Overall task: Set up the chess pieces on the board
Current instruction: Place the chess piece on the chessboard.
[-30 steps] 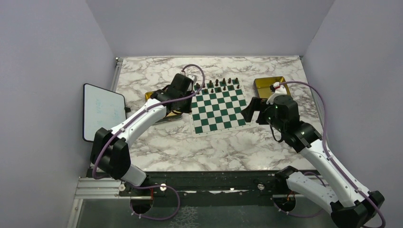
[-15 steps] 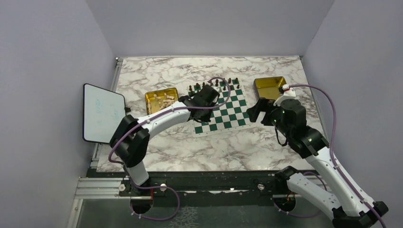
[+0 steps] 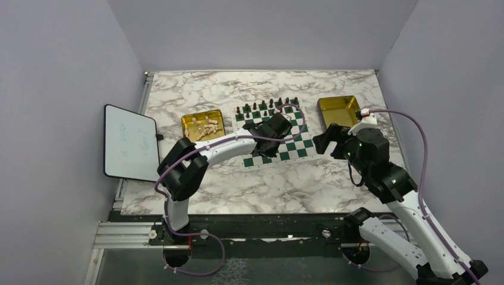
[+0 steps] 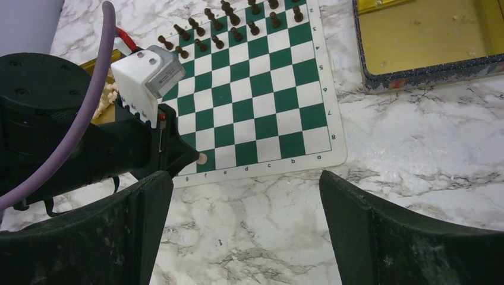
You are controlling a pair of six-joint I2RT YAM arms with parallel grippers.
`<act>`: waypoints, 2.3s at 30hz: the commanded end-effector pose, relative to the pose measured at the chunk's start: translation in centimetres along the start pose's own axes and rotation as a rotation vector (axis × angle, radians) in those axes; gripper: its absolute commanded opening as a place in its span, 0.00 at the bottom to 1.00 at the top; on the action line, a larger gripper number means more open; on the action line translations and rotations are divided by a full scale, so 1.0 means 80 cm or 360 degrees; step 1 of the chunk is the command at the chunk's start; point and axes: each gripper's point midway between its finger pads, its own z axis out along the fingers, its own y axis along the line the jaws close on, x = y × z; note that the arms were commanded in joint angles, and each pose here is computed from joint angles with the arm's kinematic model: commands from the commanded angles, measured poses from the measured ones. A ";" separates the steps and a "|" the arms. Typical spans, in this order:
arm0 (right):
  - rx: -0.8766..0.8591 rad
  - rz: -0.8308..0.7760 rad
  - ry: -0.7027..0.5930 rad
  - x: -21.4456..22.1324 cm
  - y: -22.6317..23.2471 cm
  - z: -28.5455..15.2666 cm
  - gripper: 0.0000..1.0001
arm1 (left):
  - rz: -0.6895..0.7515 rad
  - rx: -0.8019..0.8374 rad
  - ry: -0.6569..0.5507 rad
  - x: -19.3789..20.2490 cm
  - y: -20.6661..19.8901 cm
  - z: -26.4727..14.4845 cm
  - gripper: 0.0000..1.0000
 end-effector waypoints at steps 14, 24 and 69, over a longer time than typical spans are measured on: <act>0.0078 -0.0015 0.0007 0.007 -0.016 -0.001 0.99 | 0.0007 -0.0084 0.0026 0.001 0.003 0.012 0.10; 0.0078 -0.0015 0.0027 0.011 -0.015 0.002 0.99 | 0.0017 -0.0086 0.0066 0.012 0.003 0.020 0.10; 0.0082 -0.0034 0.0050 0.022 -0.019 0.007 0.99 | -0.0010 -0.0106 0.0021 0.010 0.009 0.013 0.43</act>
